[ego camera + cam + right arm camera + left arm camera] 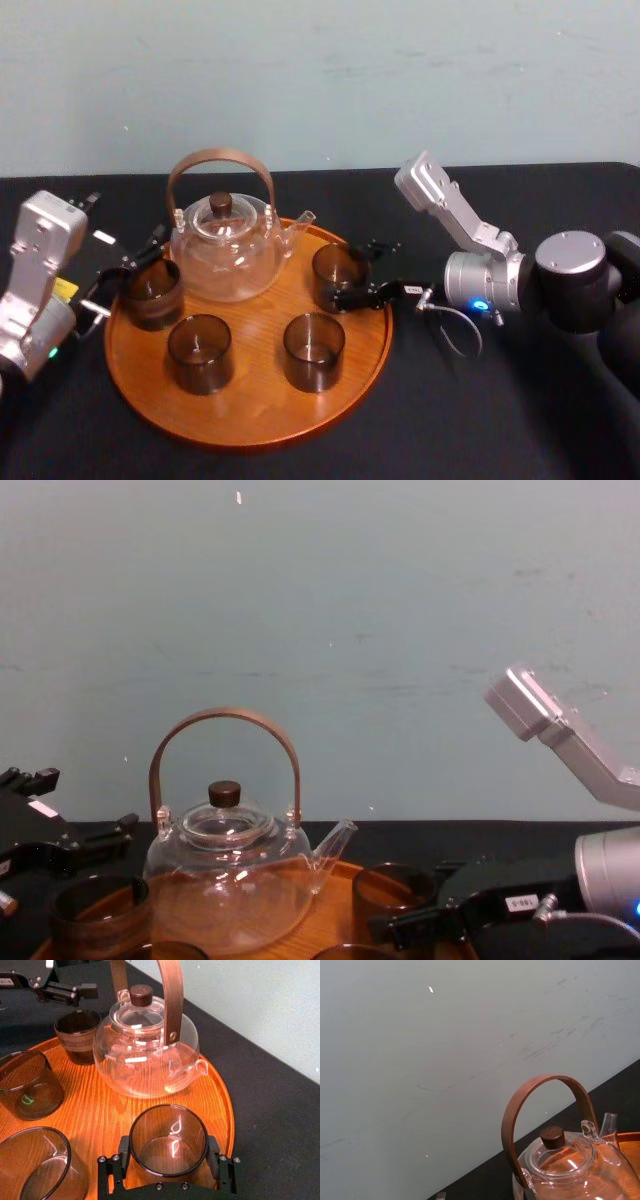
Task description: Pick up the glass from the table and place it on the tray.
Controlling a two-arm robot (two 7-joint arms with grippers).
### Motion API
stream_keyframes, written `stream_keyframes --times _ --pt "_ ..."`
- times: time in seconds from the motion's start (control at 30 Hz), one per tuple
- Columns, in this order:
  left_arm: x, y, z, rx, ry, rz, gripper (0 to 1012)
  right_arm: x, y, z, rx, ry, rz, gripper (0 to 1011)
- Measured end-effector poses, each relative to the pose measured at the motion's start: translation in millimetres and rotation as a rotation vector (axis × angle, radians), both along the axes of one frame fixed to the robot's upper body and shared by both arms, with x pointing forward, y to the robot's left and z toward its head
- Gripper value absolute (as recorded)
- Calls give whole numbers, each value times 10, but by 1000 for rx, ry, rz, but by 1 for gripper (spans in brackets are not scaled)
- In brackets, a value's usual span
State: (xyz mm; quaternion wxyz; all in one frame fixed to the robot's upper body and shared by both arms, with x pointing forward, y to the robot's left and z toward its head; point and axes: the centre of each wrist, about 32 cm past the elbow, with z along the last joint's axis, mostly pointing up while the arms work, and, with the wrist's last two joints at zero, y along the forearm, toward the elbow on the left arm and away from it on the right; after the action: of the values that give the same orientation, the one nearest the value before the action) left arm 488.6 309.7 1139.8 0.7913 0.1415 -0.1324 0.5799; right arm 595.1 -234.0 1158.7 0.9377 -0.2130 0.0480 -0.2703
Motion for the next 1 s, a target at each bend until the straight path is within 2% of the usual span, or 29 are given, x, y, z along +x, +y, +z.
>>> stream_keyframes --times 0.13,0.63,0.8,1.0 --pt "0 0 0 0 0 0 1001 0 0 0 0 0 0 1002" --pt "0 0 0 0 0 0 1001 1 1 3 3 0 0 1002" --pt "0 0 0 0 0 0 1001 -15 -47 19 25 1 -1 1002" --pt "0 0 0 0 0 0 1001 -100 -158 34 37 6 -2 1002"
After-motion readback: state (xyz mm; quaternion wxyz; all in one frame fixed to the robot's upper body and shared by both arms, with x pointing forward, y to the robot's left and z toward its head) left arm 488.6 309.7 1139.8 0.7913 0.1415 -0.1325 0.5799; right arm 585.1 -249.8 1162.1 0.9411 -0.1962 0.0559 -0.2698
